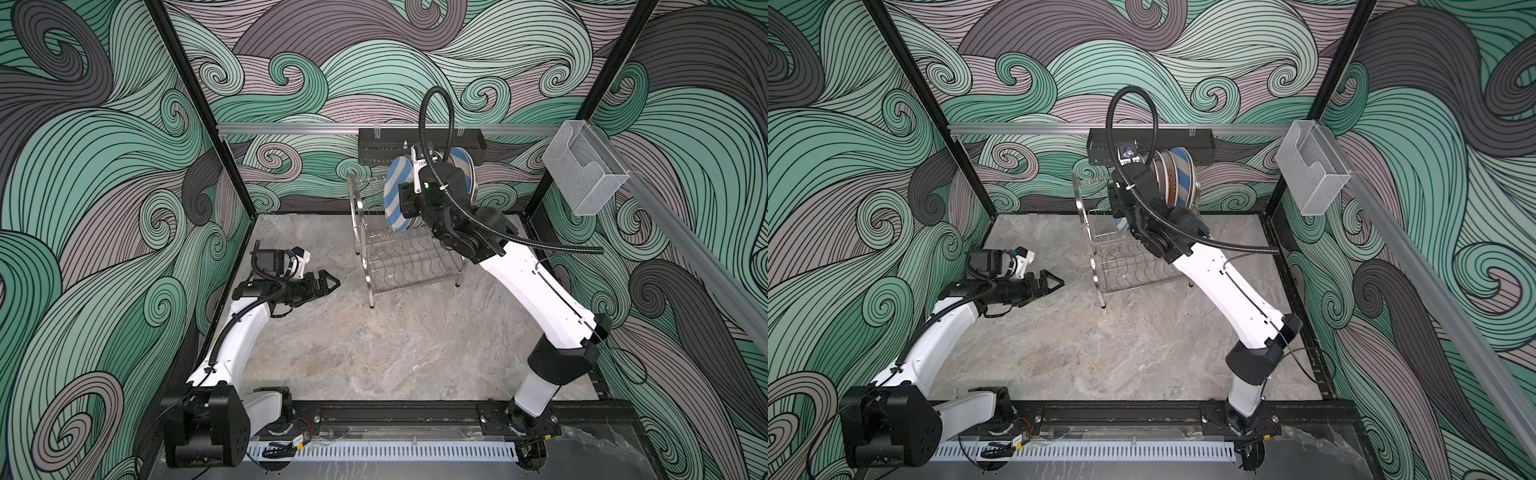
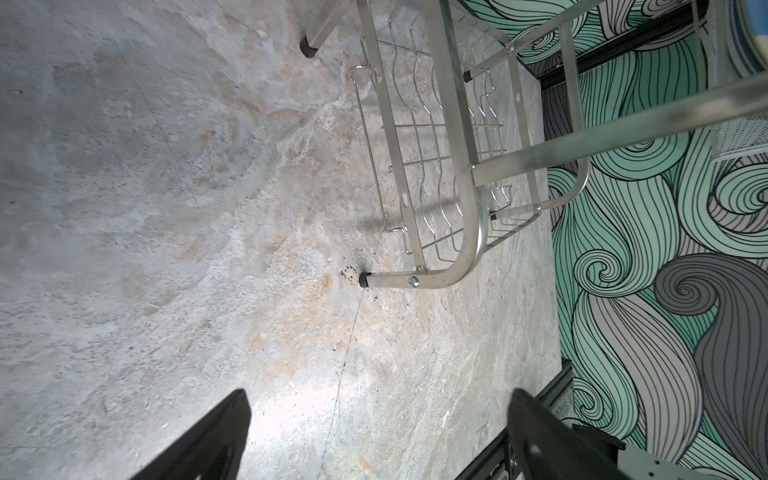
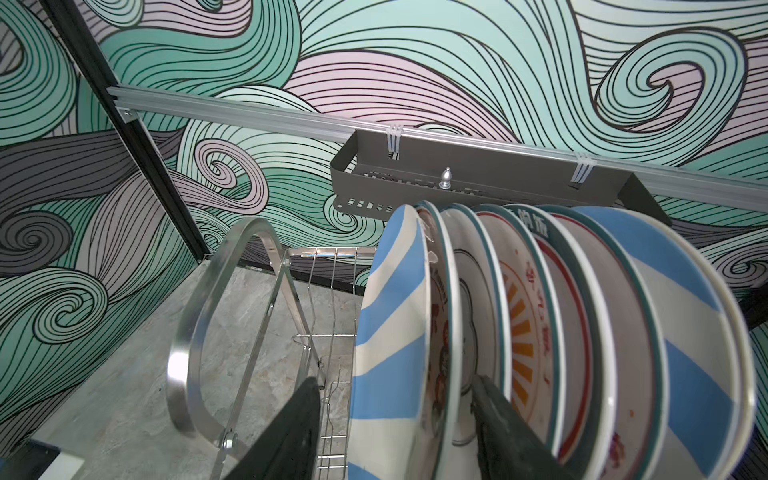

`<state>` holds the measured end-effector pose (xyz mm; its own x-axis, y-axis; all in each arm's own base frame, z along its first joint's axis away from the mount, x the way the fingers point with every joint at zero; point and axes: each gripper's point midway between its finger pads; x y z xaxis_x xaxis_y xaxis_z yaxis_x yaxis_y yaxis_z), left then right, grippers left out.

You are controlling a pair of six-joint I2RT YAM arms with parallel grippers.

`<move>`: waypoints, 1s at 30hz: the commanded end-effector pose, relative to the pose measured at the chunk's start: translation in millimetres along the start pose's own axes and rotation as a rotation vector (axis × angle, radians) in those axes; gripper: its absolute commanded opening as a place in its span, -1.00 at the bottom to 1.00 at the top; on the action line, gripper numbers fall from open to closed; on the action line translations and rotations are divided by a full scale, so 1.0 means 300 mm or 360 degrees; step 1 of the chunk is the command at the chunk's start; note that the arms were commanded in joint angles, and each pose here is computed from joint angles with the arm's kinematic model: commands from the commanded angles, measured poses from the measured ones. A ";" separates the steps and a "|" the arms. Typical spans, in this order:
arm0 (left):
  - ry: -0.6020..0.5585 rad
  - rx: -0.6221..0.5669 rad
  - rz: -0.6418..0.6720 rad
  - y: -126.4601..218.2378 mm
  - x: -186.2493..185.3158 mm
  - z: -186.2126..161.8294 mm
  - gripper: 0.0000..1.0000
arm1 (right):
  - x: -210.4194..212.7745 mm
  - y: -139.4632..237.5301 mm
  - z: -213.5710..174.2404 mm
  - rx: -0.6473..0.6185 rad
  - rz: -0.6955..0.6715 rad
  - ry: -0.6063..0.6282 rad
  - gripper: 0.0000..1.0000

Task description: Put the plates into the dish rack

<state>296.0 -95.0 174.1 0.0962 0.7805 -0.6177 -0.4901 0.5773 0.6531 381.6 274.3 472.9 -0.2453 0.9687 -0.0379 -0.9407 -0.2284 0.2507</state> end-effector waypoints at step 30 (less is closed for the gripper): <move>-0.0297 -0.0987 0.1127 0.084 0.543 0.237 0.97 | -0.911 -0.051 -1.146 0.0308 -0.0826 -0.0038 0.99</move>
<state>350.7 61.9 123.7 -0.3387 0.9397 -0.0471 -0.8057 -0.2638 0.5303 362.1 -11.3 126.2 0.2113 0.9458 -0.2467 -0.7984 0.3126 0.5146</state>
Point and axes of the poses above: each gripper's point midway between its finger pads, its own y axis back along the fingers, its own x axis along the line the jaws close on, z = x × y, and after that the axes turned 1 degree about -y, right-handed
